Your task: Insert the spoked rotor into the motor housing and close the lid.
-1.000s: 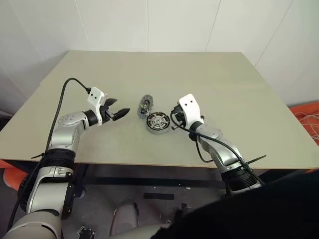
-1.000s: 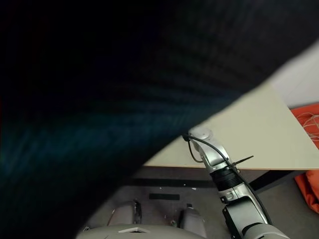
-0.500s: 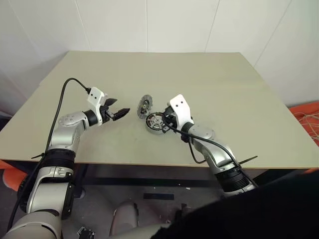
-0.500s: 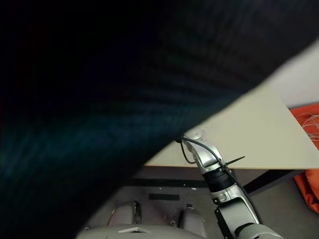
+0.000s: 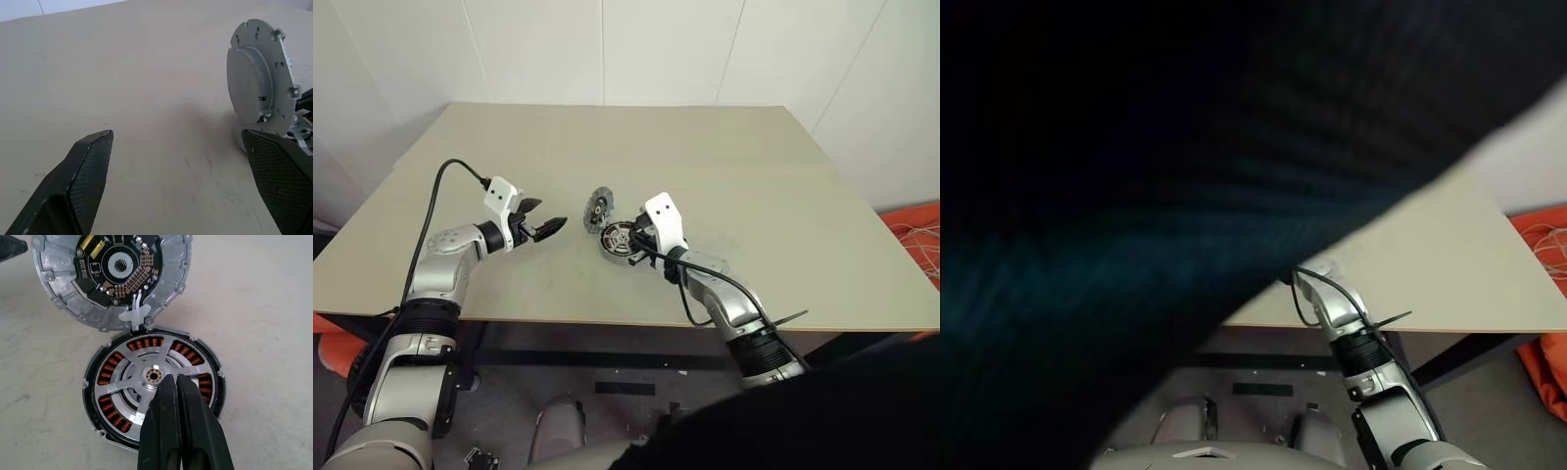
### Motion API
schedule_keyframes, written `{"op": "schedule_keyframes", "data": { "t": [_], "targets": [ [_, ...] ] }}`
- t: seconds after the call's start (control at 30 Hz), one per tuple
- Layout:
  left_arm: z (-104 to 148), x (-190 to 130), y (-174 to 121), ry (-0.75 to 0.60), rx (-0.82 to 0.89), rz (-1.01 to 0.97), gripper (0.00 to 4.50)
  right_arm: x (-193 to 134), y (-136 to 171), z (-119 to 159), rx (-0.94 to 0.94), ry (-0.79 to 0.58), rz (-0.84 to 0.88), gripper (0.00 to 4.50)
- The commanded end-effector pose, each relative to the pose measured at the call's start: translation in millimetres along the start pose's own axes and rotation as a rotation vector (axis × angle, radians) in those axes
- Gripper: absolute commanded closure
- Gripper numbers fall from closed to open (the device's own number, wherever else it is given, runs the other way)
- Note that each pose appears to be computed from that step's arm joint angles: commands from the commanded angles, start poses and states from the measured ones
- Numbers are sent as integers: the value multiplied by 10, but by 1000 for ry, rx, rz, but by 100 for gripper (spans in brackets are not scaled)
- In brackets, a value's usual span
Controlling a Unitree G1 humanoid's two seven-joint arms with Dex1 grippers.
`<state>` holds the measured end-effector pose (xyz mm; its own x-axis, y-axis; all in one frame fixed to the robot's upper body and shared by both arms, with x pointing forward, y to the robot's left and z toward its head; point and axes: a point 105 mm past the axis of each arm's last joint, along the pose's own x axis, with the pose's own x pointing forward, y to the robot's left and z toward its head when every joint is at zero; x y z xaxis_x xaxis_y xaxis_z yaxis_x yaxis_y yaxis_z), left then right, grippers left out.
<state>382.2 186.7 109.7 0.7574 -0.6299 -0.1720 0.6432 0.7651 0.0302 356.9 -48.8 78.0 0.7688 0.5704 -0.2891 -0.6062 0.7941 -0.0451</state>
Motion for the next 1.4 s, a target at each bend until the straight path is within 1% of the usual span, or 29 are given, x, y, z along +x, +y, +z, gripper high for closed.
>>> {"op": "schedule_keyframes", "data": {
  "t": [0.03,0.2,0.33,0.37,0.47,0.53,0.6,0.7,0.77,0.8,0.83,0.87,0.97,1.07,1.2,1.3,1.4],
  "targets": [
    [202,19,-5,-54,48,-6,5,16,54,36,-7,-13,15,445],
    [202,25,-5,-55,46,-6,5,11,15,-135,1,47,-3,445],
    [203,25,-3,-55,46,-6,5,-8,-75,-103,-24,43,-38,445],
    [202,26,-5,-55,46,-6,5,-19,-97,-64,-35,28,-45,445],
    [204,33,-10,-59,44,-6,5,-128,-142,243,-118,-63,-21,445],
    [198,41,-13,-60,42,-6,5,-199,-166,418,-192,-91,-6,445],
    [184,55,-27,-60,39,-8,5,-249,-146,532,-277,-94,23,445],
    [167,83,-46,-62,32,-11,5,-299,-26,697,-434,-81,119,445],
    [161,102,-59,-65,27,-14,5,-331,45,795,-586,-62,203,445],
    [158,111,-65,-66,25,-15,5,-344,55,822,-651,-49,232,407],
    [154,118,-73,-68,24,-16,5,-351,50,840,-719,-30,257,393],
    [152,124,-79,-69,23,-16,5,-355,41,846,-779,-10,282,362],
    [125,131,-98,-73,14,-16,5,-361,2,753,-951,73,387,259],
    [97,123,-112,-75,7,-13,5,-342,-32,679,-1067,129,469,165],
    [74,98,-128,-78,-2,-8,5,-318,-93,527,-1153,197,570,165],
    [65,71,-143,-79,-11,-10,5,-255,-185,462,-1188,227,572,165],
    [60,45,-157,-78,-26,-13,5,-188,-196,435,-1159,224,570,165]
  ]
}}
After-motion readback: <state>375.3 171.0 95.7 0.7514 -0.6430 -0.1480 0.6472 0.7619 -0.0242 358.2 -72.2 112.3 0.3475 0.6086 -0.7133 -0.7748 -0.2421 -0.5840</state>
